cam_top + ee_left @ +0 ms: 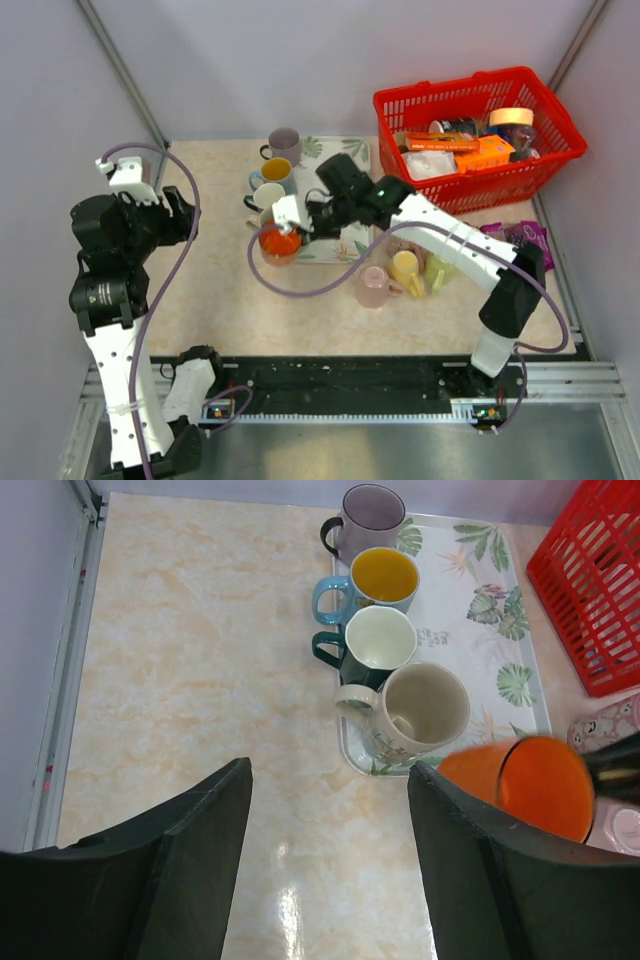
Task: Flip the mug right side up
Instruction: Pick up the cup from the tray.
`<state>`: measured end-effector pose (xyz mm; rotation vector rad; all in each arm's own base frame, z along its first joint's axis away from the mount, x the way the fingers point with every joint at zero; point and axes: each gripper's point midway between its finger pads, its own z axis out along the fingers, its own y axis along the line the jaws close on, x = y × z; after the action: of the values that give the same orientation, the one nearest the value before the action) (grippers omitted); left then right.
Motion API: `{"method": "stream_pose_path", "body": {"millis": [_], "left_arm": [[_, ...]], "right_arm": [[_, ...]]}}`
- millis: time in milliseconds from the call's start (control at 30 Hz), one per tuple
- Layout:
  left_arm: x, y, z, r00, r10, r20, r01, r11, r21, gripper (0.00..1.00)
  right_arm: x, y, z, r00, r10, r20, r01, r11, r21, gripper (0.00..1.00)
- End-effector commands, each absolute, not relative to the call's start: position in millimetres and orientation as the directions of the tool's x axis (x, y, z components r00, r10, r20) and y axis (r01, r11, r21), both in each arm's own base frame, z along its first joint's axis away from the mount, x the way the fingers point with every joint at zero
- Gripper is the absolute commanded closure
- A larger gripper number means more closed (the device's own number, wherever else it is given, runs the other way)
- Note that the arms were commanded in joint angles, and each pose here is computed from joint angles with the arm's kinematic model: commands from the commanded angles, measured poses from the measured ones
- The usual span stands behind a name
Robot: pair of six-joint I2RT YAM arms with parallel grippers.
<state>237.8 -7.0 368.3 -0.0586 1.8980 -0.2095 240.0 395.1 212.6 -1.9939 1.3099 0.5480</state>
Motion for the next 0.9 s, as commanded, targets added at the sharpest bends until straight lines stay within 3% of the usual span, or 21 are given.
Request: {"method": "stream_pose_path", "body": {"millis": [0,200,367,600,867], "left_arm": [[260.3,-5.8,364.7,-0.296,-0.096,-0.95,0.114,0.984,-0.135,0.32],[270.2,-29.6,339.2,-0.301,0.055,-0.952,0.347,0.936,-0.056,0.35],[258.0,-46.3,299.2,-0.275,0.23,-0.933,0.533,0.844,0.051,0.34],[252.9,-46.9,275.5,-0.342,0.273,-0.899,0.56,0.828,0.038,0.35],[257.4,-52.7,266.9,-0.391,0.24,-0.889,0.583,0.812,-0.038,0.36]], "right_arm": [[318.8,372.6,291.5,0.376,-0.579,-0.723,-0.896,-0.027,-0.444,1.0],[422.0,347.8,308.5,0.328,-0.605,-0.726,-0.856,0.134,-0.499,1.0],[491.3,342.2,267.3,0.288,-0.682,-0.672,-0.822,0.184,-0.539,1.0],[533.0,343.4,226.7,0.241,-0.707,-0.665,-0.799,0.245,-0.55,1.0],[536.3,341.8,170.3,0.164,-0.735,-0.658,-0.845,0.24,-0.479,1.0]]}}
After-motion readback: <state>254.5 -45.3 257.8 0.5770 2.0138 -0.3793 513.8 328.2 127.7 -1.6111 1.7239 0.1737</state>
